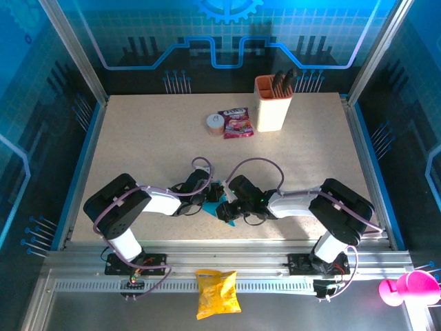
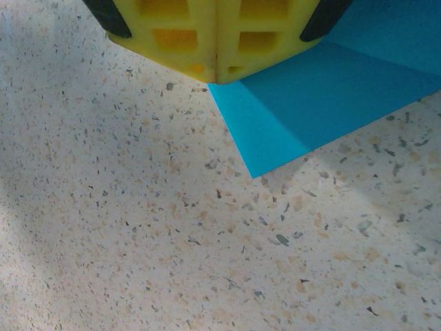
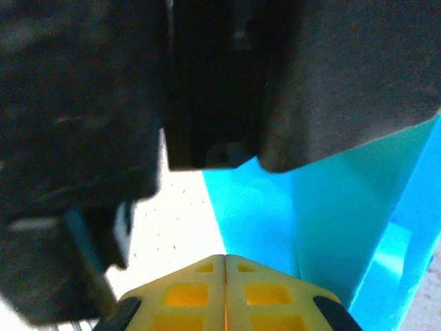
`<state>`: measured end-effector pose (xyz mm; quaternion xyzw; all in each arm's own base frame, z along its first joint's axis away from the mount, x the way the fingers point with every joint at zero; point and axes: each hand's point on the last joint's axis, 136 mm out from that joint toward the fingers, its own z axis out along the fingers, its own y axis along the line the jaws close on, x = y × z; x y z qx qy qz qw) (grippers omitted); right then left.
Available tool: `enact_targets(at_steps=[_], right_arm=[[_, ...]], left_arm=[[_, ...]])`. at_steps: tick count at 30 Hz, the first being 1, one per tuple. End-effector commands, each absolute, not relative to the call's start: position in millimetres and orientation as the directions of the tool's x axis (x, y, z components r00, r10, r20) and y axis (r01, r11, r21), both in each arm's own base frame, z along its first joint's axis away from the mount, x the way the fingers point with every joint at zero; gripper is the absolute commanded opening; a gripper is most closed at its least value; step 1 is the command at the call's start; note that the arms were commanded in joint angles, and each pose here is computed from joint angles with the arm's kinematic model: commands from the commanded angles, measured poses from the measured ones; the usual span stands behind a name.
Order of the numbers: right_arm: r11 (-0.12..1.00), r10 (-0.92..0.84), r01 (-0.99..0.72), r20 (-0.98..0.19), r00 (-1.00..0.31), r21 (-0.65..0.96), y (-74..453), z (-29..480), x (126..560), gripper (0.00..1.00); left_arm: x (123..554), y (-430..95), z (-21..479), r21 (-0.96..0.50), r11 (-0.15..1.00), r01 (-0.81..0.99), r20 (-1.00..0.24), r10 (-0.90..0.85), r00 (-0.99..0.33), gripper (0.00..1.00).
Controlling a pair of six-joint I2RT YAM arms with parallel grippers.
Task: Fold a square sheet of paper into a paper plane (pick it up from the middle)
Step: Fourth fold the wing at the center of the table.
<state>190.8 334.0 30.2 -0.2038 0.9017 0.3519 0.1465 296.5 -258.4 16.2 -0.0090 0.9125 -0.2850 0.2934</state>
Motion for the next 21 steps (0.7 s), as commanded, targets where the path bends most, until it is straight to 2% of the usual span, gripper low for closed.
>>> enact_targets(at_steps=[1,12,17,21], right_arm=[[0.675,-0.253,-0.453,-0.394,-0.884,0.583,329.3,21.8,192.7,0.07],[0.7,-0.24,-0.412,-0.351,-0.905,0.583,306.5,5.4,180.8,0.06],[0.665,-0.215,-0.406,-0.359,-0.908,0.627,307.2,10.2,179.2,0.06],[0.591,-0.203,-0.427,-0.386,-0.9,0.684,318.0,35.0,176.4,0.08]], left_arm=[[277.3,-237.6,-19.8,-0.44,0.892,0.105,-0.467,-0.127,-0.875,0.0],[274.8,-232.6,-27.8,-0.415,0.904,0.098,-0.46,-0.116,-0.88,0.0],[274.3,-231.8,-28.1,-0.414,0.905,0.097,-0.46,-0.116,-0.881,0.0],[274.4,-231.4,-25.8,-0.414,0.905,0.098,-0.464,-0.117,-0.878,0.0]])
